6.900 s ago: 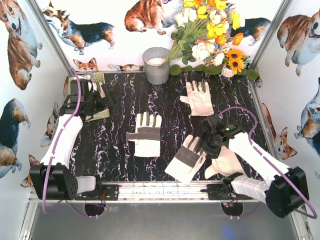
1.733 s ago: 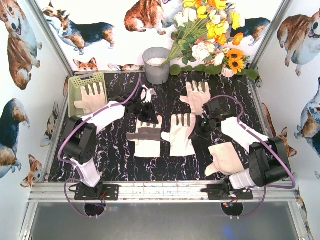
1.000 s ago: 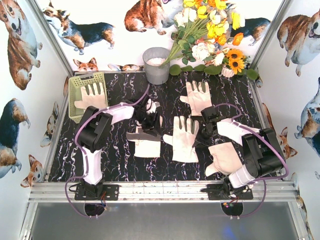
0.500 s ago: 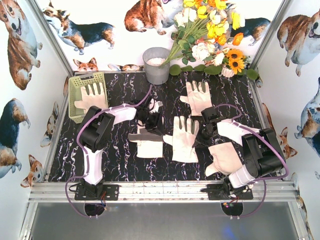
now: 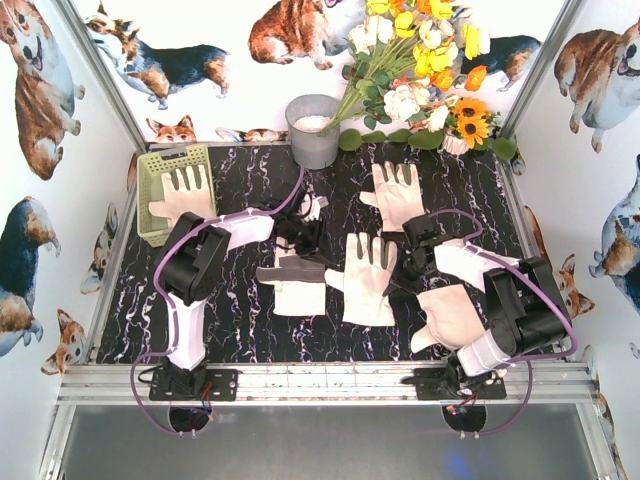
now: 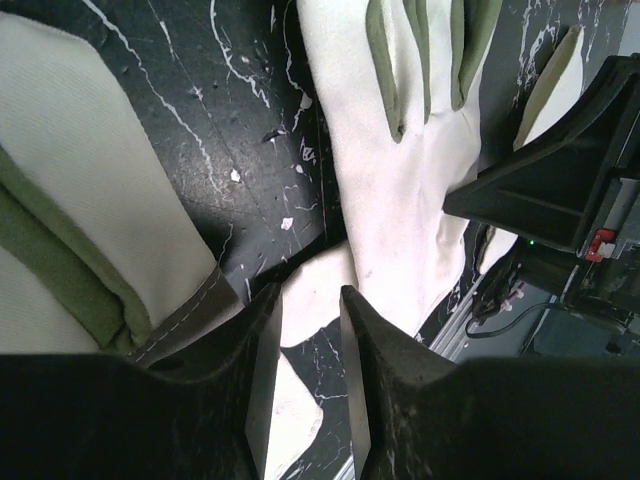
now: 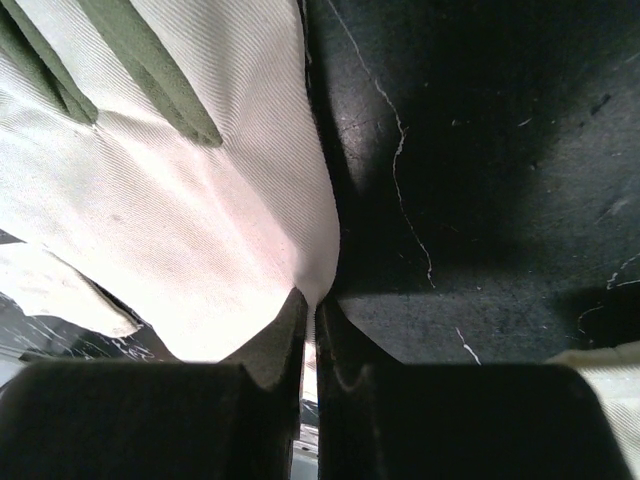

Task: Put the gloves into the storage basket
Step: Pick up the glove from the center of the board, then pair the glove with the glove.

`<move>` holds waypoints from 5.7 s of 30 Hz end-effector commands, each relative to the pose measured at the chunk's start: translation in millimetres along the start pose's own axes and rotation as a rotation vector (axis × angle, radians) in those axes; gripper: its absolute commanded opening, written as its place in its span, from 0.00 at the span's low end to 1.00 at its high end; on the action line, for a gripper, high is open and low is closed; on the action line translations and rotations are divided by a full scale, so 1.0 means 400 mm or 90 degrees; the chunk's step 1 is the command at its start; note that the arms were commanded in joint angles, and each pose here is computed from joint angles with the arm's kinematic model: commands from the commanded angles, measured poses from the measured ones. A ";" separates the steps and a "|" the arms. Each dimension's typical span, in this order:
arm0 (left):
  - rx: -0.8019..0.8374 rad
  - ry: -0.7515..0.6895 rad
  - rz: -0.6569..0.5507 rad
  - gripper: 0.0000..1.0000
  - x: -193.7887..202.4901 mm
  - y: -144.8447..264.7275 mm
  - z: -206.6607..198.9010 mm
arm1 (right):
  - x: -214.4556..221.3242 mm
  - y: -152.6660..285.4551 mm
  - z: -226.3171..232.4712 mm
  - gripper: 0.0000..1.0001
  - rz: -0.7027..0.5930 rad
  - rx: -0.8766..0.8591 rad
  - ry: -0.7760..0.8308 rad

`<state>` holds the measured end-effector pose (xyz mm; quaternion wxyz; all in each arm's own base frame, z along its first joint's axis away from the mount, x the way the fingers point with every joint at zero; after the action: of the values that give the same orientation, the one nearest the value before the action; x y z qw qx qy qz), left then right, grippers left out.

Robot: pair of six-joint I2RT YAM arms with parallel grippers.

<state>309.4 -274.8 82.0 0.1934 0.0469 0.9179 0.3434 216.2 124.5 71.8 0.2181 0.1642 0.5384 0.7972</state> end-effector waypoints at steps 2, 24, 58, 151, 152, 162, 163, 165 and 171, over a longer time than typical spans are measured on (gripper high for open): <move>-0.015 -0.019 0.034 0.25 0.025 -0.015 0.013 | 0.000 -0.005 -0.009 0.00 -0.012 -0.002 0.007; 0.031 -0.023 0.083 0.27 0.081 -0.031 0.021 | 0.003 -0.014 -0.013 0.00 -0.011 -0.001 -0.006; -0.276 0.061 -0.063 0.00 0.042 0.377 0.098 | 0.098 0.111 0.269 0.00 -0.128 -0.137 0.016; -0.159 0.066 -0.057 0.45 0.110 0.412 0.151 | 0.148 -0.041 0.391 0.58 -0.003 -0.218 0.092; -0.152 0.069 -0.053 0.43 0.113 0.408 0.151 | 0.145 -0.048 0.391 0.58 -0.001 -0.222 0.091; -0.100 0.102 -0.013 0.34 0.145 0.335 0.182 | 0.133 -0.096 0.397 0.58 0.019 -0.241 0.087; -0.100 0.104 -0.009 0.34 0.149 0.329 0.185 | 0.133 -0.102 0.397 0.58 0.026 -0.240 0.085; -0.103 0.106 -0.005 0.30 0.153 0.322 0.192 | 0.135 -0.108 0.399 0.58 0.039 -0.244 0.082; -0.131 0.125 0.018 0.18 0.190 0.296 0.230 | 0.146 -0.141 0.386 0.57 0.068 -0.244 0.059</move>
<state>271.1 -111.9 86.8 0.1043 -0.0001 0.8950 0.4336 250.6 289.9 81.7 0.1784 0.1039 0.4021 0.8920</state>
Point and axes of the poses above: each gripper's point midway between its finger pads, its own y axis back along the fingers, its own z axis along the line the jaws close on, x = y × z, the point moved 6 cm from there along y, back along the fingers, and after that the axes turned 9 degrees about -y, right-handed, at the moved point
